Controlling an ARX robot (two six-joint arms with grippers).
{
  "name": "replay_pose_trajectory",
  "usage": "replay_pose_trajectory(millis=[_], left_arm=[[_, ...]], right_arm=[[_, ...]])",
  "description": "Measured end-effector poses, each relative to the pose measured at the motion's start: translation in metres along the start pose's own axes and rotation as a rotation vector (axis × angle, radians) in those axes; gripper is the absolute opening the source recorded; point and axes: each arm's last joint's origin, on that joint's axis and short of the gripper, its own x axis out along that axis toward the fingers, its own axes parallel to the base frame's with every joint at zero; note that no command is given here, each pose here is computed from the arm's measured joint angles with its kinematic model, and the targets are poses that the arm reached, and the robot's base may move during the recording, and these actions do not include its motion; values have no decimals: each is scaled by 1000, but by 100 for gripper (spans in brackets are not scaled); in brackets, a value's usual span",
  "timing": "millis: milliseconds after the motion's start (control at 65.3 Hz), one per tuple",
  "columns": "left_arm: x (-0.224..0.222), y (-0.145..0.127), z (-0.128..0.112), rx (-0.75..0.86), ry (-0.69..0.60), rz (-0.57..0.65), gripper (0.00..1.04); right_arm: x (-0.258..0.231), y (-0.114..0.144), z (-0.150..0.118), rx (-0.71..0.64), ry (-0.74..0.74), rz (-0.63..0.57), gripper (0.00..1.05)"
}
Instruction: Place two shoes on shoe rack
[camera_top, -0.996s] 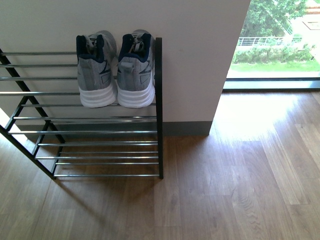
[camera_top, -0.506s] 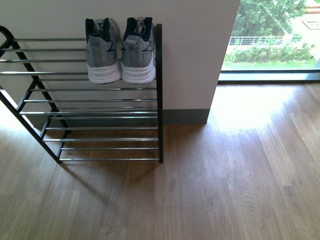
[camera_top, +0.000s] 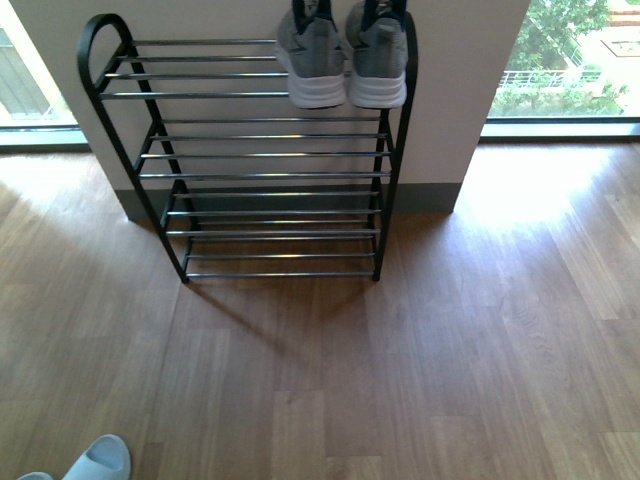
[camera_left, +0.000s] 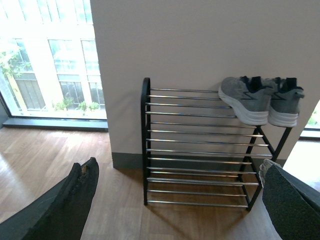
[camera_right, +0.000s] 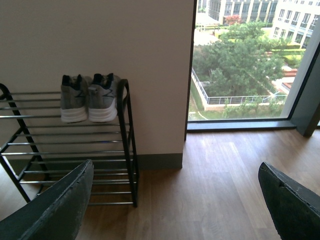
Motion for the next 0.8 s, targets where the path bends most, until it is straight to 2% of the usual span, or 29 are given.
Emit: replay_pose_trajectory(millis=[797], left_arm=[[0,0,0,0,0,1,95]], right_arm=[[0,0,0,0,0,4,96]])
